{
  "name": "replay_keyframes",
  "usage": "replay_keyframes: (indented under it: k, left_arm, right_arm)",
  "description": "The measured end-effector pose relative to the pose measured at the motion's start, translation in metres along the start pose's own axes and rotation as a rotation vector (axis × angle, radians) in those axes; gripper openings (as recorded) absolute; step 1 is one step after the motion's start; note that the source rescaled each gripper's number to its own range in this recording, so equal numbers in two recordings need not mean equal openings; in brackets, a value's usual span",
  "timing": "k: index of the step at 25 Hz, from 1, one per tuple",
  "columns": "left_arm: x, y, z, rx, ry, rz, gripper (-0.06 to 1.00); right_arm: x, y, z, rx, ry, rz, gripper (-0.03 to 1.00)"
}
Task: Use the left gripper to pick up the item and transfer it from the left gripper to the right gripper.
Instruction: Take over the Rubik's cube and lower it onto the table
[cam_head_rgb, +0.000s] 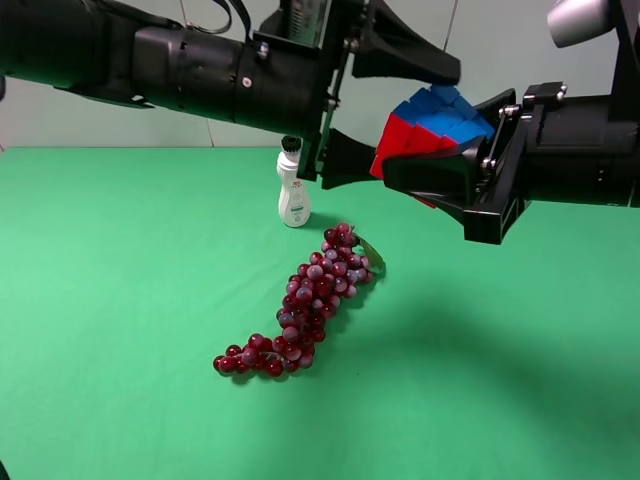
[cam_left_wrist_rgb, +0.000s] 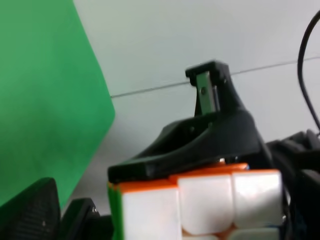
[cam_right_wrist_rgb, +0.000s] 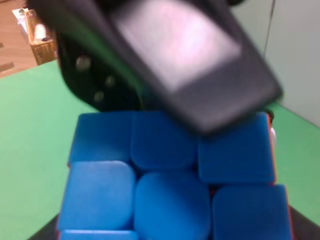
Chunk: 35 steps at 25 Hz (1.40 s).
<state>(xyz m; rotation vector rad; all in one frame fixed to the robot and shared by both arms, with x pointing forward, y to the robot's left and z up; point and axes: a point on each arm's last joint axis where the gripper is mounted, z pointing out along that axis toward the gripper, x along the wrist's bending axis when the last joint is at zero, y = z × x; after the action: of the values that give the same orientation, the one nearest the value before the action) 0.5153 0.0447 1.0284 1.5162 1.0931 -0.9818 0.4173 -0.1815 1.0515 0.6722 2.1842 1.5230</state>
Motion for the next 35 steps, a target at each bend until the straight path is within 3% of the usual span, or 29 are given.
replay_keyframes:
  k: [10,19,22,25,35]
  left_arm:
    - [0.007,0.013,-0.035,-0.001,-0.023,0.000,0.79]
    - [-0.015,0.017,-0.090,-0.048,0.111,0.095,0.79]
    - [-0.026,0.014,-0.117,-0.077,0.205,0.131,0.79]
    - [-0.037,0.008,-0.147,-0.120,0.346,0.166,0.79]
    - [-0.086,-0.042,-0.222,-0.269,0.875,0.234,0.79]
  right_arm:
    - [-0.003,-0.001,0.000,0.011,-0.034,0.000,0.00]
    - [-0.004,-0.002,0.000,0.017,-0.049,-0.001,0.00]
    - [-0.004,-0.002,0.000,0.017,-0.049,-0.001,0.00]
    - [-0.005,-0.002,0.000,0.017,-0.050,-0.001,0.00]
    - [-0.007,-0.002,0.000,0.027,-0.080,0.003,0.00]
